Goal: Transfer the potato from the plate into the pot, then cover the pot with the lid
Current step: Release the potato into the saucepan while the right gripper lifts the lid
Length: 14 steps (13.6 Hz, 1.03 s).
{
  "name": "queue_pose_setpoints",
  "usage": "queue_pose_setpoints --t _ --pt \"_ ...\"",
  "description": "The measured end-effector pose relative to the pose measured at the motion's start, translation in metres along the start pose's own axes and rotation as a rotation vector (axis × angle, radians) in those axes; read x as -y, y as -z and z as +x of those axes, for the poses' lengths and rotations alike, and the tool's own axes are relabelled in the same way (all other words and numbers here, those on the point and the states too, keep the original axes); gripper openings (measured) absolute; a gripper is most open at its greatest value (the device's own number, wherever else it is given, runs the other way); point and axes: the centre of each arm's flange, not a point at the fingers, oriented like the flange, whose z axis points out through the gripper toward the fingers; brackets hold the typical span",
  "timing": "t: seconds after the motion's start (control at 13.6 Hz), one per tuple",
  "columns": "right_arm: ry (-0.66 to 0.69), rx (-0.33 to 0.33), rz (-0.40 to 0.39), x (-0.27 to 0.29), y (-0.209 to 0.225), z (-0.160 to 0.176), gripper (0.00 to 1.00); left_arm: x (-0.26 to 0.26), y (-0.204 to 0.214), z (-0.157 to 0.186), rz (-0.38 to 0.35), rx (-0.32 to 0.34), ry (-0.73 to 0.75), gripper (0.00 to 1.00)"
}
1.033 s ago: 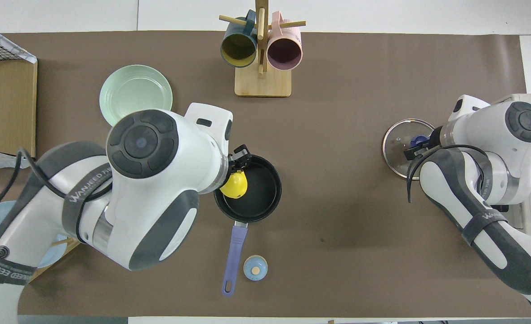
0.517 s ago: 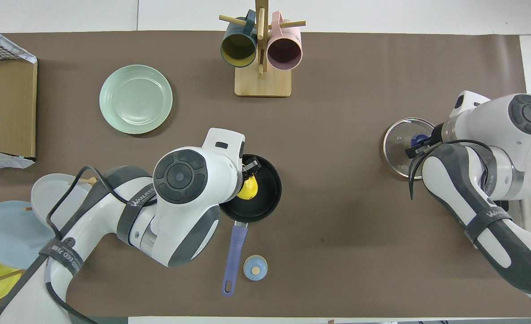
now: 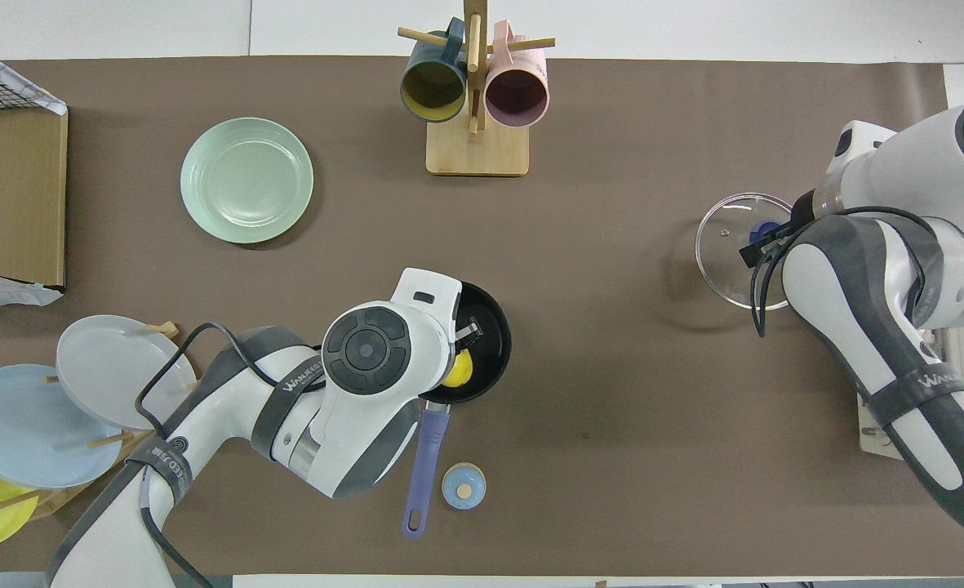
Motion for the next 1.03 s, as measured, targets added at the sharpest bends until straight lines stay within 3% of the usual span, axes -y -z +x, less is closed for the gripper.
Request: queue_pose_setpoints --t 0.52,0.66,0.81,1.03 --pt "0.016 0.019 0.004 0.023 0.057 -0.006 0.66 0.008 -0.013 -0.004 0.009 0.002 -0.001 0.57" --pt "0.021 0.017 0.001 0.033 0.07 -0.009 0.66 0.006 -0.012 -0.005 -0.007 -0.006 -0.003 0.74" --pt "0.006 0.016 -0.001 0.04 0.077 -0.01 0.66 0.005 -0.01 -0.005 -0.012 -0.008 -0.004 0.98" --pt "-0.021 0.014 -0.002 0.052 0.081 -0.008 0.66 0.006 -0.006 -0.003 -0.012 -0.009 -0.007 1.0"
